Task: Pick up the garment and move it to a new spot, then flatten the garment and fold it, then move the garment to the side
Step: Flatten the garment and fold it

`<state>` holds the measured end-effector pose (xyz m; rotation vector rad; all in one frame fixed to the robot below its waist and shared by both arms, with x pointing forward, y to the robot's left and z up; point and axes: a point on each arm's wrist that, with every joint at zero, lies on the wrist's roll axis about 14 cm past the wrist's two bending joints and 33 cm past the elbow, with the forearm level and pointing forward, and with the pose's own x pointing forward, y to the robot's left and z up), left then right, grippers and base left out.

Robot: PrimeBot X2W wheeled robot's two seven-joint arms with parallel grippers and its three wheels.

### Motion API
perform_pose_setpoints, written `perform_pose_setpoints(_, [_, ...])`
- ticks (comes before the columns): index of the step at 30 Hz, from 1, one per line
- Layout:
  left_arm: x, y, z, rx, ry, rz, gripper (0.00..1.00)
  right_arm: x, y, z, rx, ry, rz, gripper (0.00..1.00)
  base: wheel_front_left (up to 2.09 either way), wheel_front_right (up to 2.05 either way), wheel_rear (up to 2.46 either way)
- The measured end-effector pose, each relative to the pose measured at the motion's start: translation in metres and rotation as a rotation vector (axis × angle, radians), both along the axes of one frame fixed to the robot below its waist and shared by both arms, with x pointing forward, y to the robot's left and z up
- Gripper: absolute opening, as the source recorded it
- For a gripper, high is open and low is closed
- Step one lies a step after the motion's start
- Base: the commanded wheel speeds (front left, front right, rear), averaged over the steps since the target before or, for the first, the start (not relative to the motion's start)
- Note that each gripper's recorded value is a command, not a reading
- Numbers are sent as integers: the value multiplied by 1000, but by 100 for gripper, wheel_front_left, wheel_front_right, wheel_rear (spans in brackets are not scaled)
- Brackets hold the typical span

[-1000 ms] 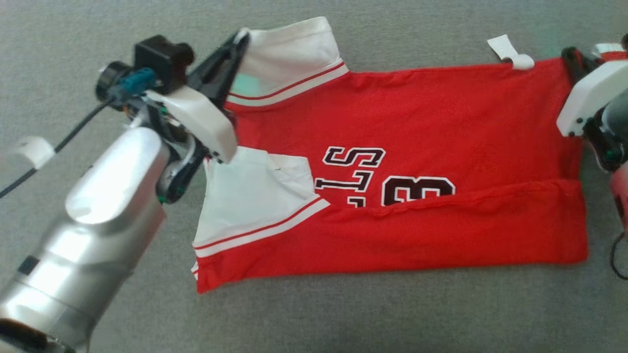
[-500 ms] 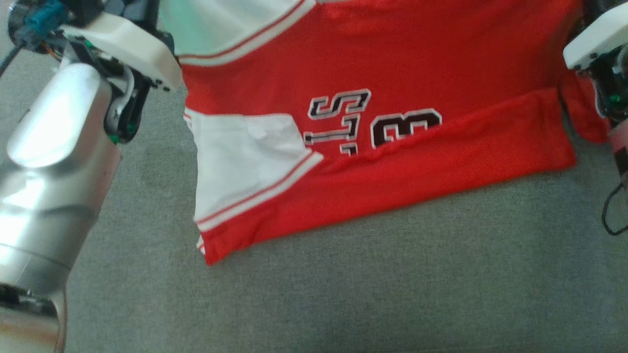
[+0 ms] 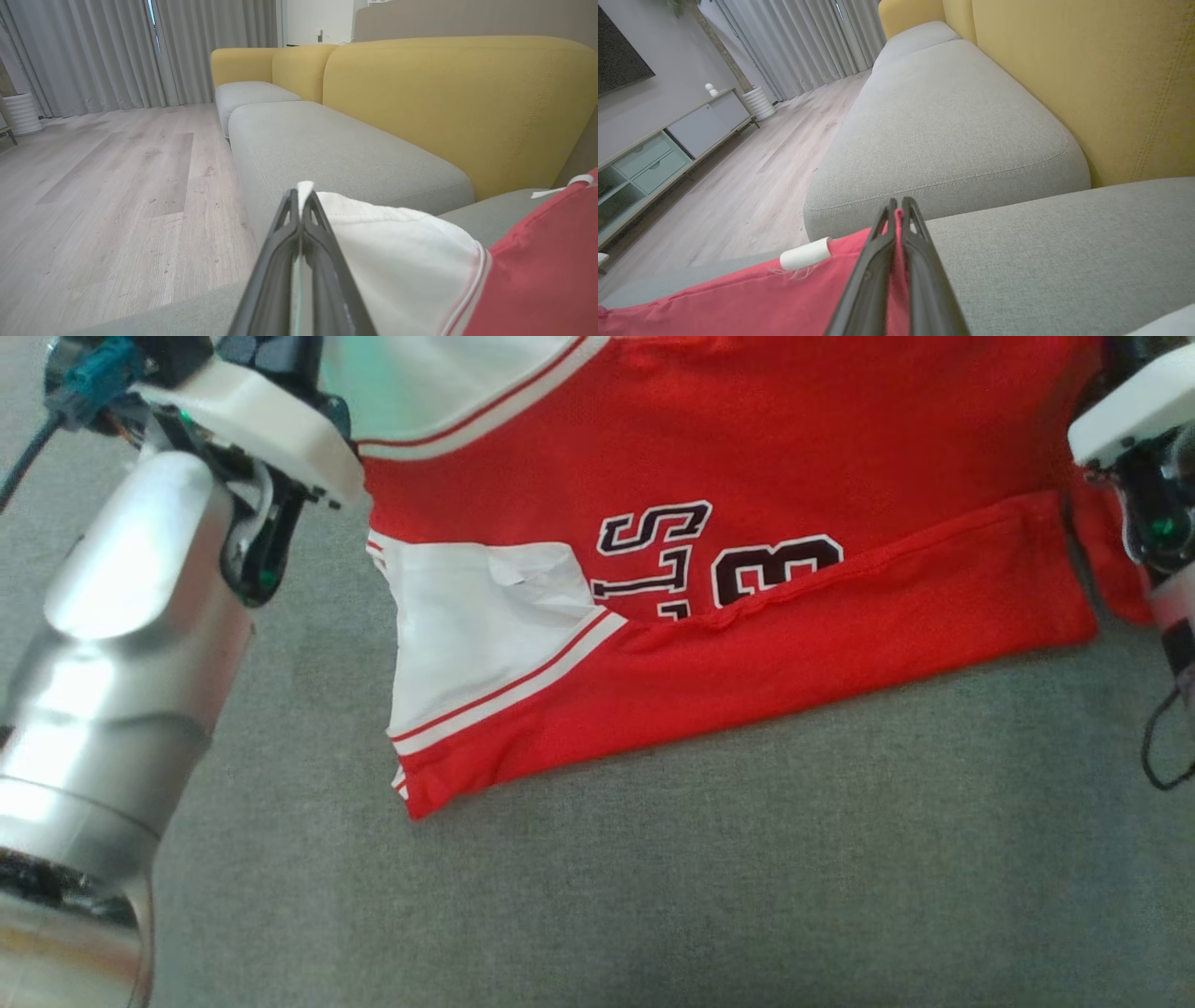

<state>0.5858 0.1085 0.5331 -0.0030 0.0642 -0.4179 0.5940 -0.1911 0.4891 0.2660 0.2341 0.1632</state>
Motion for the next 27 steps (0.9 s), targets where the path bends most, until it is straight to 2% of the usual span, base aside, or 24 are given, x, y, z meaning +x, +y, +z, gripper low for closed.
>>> perform_pose_setpoints(14, [-98, -13, -46, 7, 273, -166, 0, -58, -4, -38, -39, 233, 88, 0, 0, 0, 0])
perform_pose_setpoints(22, [-160, -17, -69, 41, 460, -274, 0, -90, -12, -63, -153, 379, 153, 0, 0, 0, 0])
perform_pose_setpoints(27, [-176, -13, -71, 55, 518, -296, 0, -104, -20, -73, -212, 448, 175, 0, 0, 0, 0])
